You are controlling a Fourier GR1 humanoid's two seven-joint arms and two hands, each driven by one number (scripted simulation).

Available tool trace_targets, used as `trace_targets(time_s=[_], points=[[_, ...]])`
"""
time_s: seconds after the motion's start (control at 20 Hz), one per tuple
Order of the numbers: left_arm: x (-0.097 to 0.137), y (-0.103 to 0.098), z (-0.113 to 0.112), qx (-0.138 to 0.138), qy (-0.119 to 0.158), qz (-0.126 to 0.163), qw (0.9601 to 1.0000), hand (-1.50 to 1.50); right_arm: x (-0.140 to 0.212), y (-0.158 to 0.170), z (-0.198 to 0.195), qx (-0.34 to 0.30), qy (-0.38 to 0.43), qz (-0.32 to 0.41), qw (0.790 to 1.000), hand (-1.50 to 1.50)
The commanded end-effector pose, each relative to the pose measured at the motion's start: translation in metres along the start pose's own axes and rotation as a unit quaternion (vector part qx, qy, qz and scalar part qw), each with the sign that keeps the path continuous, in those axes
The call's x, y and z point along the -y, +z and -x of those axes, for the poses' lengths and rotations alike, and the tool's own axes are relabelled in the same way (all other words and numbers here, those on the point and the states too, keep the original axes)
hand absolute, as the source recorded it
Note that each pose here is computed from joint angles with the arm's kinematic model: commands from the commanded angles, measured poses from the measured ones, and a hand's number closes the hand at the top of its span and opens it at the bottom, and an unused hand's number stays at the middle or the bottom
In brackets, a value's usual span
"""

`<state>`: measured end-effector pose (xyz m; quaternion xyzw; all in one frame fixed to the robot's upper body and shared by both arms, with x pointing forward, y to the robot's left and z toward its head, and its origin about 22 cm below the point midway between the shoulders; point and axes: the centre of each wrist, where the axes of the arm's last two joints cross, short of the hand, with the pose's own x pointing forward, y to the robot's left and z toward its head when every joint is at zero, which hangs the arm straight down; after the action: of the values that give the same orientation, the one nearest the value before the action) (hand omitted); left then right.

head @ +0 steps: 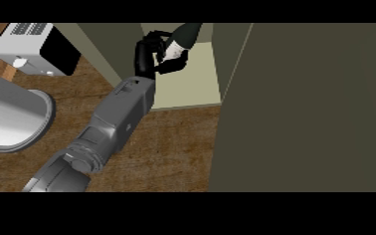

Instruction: Pick up the wine, place it into the cabinet and close the cabinet

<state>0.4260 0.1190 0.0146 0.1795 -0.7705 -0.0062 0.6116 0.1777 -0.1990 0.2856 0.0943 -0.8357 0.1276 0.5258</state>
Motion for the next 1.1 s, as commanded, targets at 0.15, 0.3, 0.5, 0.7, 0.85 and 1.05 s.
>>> trace_targets(time_s=[0.15,0.3,0.5,0.7,0.85,1.05], points=[[0.010,0.002,-0.007,-0.031,0.024,-0.008,0.9992,1.50,0.001,0.008,-0.002,0.011,-0.017,-0.019,1.000,-1.50],[0.004,0.015,0.013,-0.050,0.087,-0.006,0.9950,1.50,0.000,0.008,-0.005,0.007,-0.016,-0.012,1.000,-1.50],[0.002,0.022,0.023,-0.068,0.123,-0.002,0.9901,1.50,-0.001,0.007,-0.009,0.017,-0.015,-0.022,1.000,-1.50],[0.002,0.021,0.021,-0.097,0.163,0.003,0.9819,1.50,-0.001,0.004,-0.002,0.016,-0.021,-0.015,1.000,-1.50],[-0.007,0.038,0.044,-0.104,0.174,0.000,0.9793,1.50,-0.004,0.008,-0.005,0.016,-0.021,-0.031,0.999,-1.50],[-0.012,0.048,0.056,-0.102,0.172,-0.001,0.9798,1.50,-0.008,0.001,-0.001,0.008,-0.027,-0.036,0.999,-1.50]])
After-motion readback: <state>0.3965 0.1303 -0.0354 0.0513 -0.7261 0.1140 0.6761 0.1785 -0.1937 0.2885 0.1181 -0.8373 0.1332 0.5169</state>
